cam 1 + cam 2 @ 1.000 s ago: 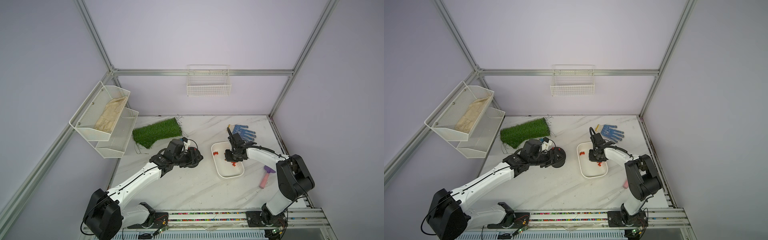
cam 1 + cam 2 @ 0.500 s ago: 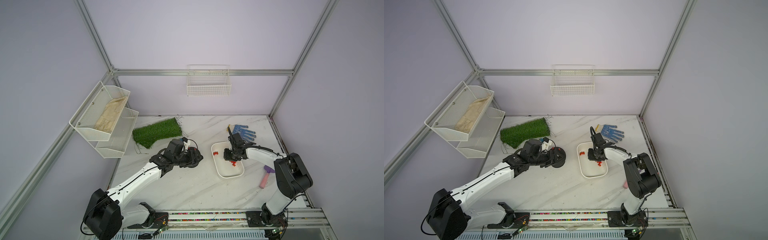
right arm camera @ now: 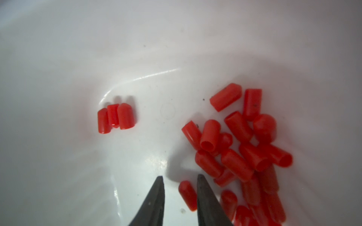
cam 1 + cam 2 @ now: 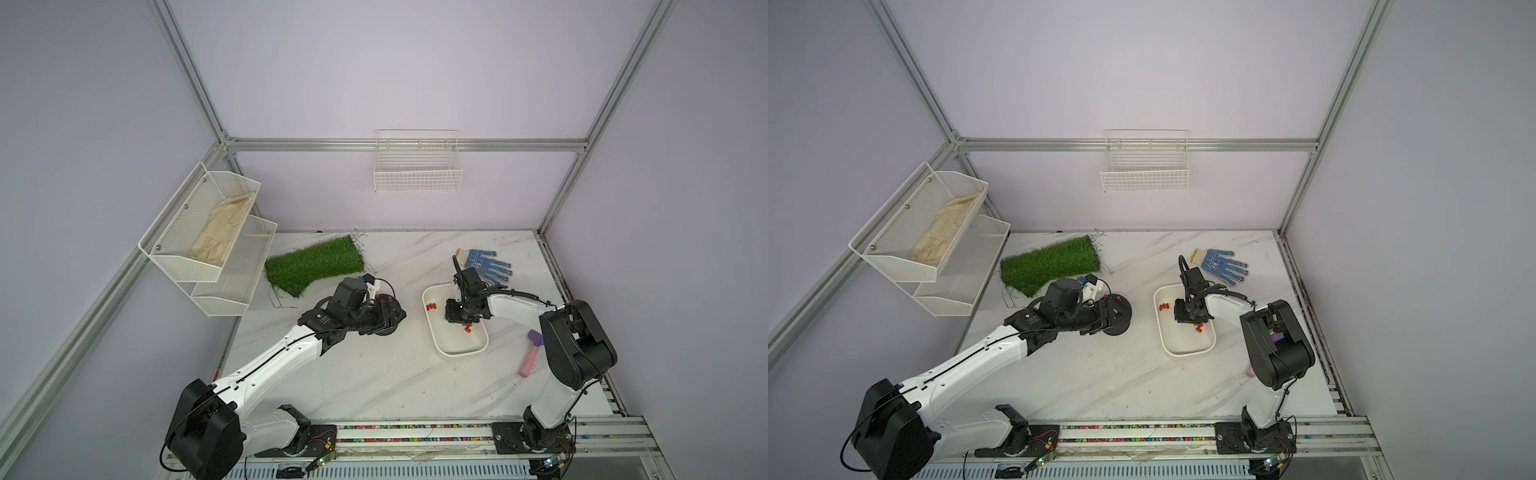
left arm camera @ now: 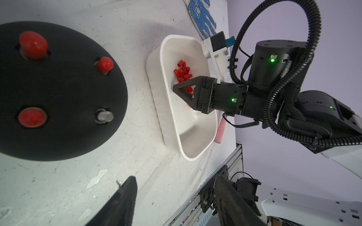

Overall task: Cover the protruding screws with screw protection sleeves
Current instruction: Pick up the screw protection sleeve from the storage box.

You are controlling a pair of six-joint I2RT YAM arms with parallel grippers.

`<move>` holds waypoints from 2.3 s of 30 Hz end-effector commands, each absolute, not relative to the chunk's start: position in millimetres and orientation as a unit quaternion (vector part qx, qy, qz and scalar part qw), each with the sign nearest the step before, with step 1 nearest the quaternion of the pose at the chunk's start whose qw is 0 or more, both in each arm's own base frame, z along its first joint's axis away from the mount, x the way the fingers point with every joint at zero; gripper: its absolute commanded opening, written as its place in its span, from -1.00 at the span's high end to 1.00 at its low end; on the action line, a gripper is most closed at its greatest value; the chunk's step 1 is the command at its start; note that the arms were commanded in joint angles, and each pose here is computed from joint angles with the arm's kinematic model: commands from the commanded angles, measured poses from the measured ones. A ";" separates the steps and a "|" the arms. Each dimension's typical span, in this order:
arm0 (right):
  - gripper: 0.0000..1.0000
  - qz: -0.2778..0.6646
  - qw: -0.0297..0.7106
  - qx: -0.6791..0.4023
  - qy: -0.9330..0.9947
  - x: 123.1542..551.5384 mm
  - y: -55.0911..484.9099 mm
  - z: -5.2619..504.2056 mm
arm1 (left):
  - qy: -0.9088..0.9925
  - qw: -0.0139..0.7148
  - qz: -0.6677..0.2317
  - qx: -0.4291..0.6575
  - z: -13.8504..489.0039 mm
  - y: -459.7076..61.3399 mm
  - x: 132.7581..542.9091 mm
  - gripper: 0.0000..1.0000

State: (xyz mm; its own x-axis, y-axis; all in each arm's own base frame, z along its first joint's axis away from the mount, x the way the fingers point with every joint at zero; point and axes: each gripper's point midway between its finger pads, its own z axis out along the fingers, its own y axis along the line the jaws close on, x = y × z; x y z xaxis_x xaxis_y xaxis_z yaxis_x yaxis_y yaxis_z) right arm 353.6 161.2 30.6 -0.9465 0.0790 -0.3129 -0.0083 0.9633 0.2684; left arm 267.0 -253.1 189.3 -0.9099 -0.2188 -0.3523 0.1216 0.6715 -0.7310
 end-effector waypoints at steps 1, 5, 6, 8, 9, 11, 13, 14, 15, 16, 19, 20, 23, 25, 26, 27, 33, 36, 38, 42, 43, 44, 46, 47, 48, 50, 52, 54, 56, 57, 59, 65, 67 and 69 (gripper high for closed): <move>0.45 0.128 0.166 0.020 0.977 355.6 157.6 35.8 | 0.877 0.237 -0.418 -0.014 203.2 -255.1 269.6 -0.28; 0.56 0.111 0.156 0.019 0.981 353.4 152.8 32.2 | 0.877 0.237 -0.418 -0.015 203.0 -255.0 269.5 -0.28; 0.57 0.111 0.156 0.019 0.981 353.8 152.7 32.6 | 0.877 0.237 -0.418 -0.015 203.1 -254.9 269.0 -0.28; 0.60 0.111 0.154 0.019 0.982 354.1 152.9 31.6 | 0.876 0.238 -0.419 -0.016 203.6 -254.3 268.7 -0.28; 0.61 0.110 0.152 0.020 0.982 354.2 153.0 30.9 | 0.876 0.238 -0.419 -0.016 203.6 -254.1 268.4 -0.28; 0.61 0.110 0.152 0.019 0.982 355.5 153.6 30.3 | 0.876 0.238 -0.419 -0.015 203.9 -254.1 268.2 -0.28; 0.62 0.110 0.152 0.018 0.982 356.2 154.2 30.1 | 0.876 0.238 -0.418 -0.016 203.4 -254.0 268.5 -0.28; 0.62 0.110 0.150 0.018 0.982 356.2 154.1 29.6 | 0.876 0.238 -0.419 -0.015 203.7 -254.2 268.3 -0.28; 0.62 0.110 0.151 0.017 0.982 356.4 154.6 29.6 | 0.876 0.238 -0.419 -0.015 203.4 -254.2 268.3 -0.28; 0.62 0.110 0.151 0.016 0.982 356.3 154.4 29.4 | 0.876 0.239 -0.419 -0.016 204.1 -254.0 268.6 -0.28; 0.59 0.111 0.151 0.016 0.982 357.3 155.1 29.6 | 0.876 0.239 -0.420 -0.015 204.7 -254.3 268.7 -0.28; 0.59 0.111 0.151 0.016 0.982 357.8 154.9 30.1 | 0.876 0.238 -0.419 -0.015 204.1 -254.4 268.8 -0.28; 0.60 0.111 0.151 0.016 0.982 358.4 155.0 29.7 | 0.875 0.239 -0.420 -0.014 205.6 -254.8 268.9 -0.28; 0.59 0.111 0.152 0.017 0.982 359.4 155.3 30.3 | 0.876 0.238 -0.420 -0.014 204.6 -254.4 268.3 -0.28; 0.59 0.110 0.150 0.016 0.982 359.4 155.2 29.1 | 0.875 0.239 -0.420 -0.014 205.1 -254.5 268.3 -0.28; 0.60 0.110 0.150 0.015 0.982 359.4 155.2 29.1 | 0.875 0.239 -0.420 -0.014 205.2 -254.4 268.5 -0.28; 0.69 0.111 0.149 0.015 0.982 359.6 156.0 29.1 | 0.876 0.238 -0.419 -0.013 204.9 -254.4 267.9 -0.28; 0.72 0.112 0.150 0.014 0.982 359.7 156.3 30.7 | 0.876 0.238 -0.419 -0.014 204.1 -254.0 268.3 -0.28; 0.73 0.112 0.149 0.014 0.982 359.1 156.3 30.2 | 0.876 0.238 -0.419 -0.013 204.7 -254.2 267.9 -0.28; 0.76 0.115 0.154 0.013 0.981 359.1 156.4 33.3 | 0.876 0.239 -0.418 -0.014 204.3 -253.3 267.9 -0.28; 0.77 0.117 0.157 0.014 0.980 360.0 157.0 36.4 | 0.876 0.240 -0.418 -0.015 204.4 -252.9 268.2 -0.28; 0.76 0.119 0.161 0.016 0.980 360.5 157.3 40.0 | 0.876 0.241 -0.418 -0.016 204.7 -252.6 268.4 -0.28; 0.76 0.128 0.173 0.016 0.976 363.2 159.7 51.3 | 0.875 0.243 -0.418 -0.017 205.2 -252.2 268.6 -0.28; 0.76 0.135 0.180 0.017 0.974 364.0 161.1 58.4 | 0.876 0.243 -0.417 -0.019 204.8 -251.7 269.1 -0.28; 0.77 0.142 0.188 0.017 0.972 365.5 163.2 66.0 | 0.875 0.246 -0.416 -0.023 205.6 -250.5 270.5 -0.28; 0.77 0.159 0.204 0.018 0.966 367.7 167.2 84.0 | 0.873 0.250 -0.418 -0.030 207.8 -248.2 272.1 -0.29; 0.76 0.179 0.225 0.017 0.958 370.2 171.9 103.9 | 0.867 0.257 -0.426 -0.036 213.0 -246.5 274.2 -0.29; 0.76 0.199 0.249 0.016 0.948 372.9 175.7 126.6 | 0.857 0.268 -0.438 -0.042 220.8 -244.8 276.8 -0.29; 0.77 0.234 0.286 0.013 0.929 377.5 183.7 156.1 | 0.845 0.281 -0.452 -0.048 228.8 -243.3 279.9 -0.28; 0.76 0.251 0.299 0.015 0.921 379.1 187.0 169.6 | 0.840 0.285 -0.458 -0.051 231.9 -242.8 281.6 -0.27; 0.76 0.294 0.325 0.011 0.899 379.6 197.2 199.6 | 0.826 0.291 -0.480 -0.054 241.4 -244.0 285.3 -0.25; 0.75 0.408 0.365 -0.011 0.837 374.8 224.7 269.8 | 0.773 0.305 -0.555 -0.041 276.3 -256.7 295.3 -0.07; 0.75 0.436 0.374 -0.017 0.819 371.6 231.4 287.3 | 0.757 0.314 -0.571 -0.034 288.3 -260.9 299.1 -0.01; 0.75 0.454 0.376 -0.020 0.807 369.8 238.8 296.7 | 0.745 0.323 -0.583 -0.026 298.0 -264.5 302.3 0.06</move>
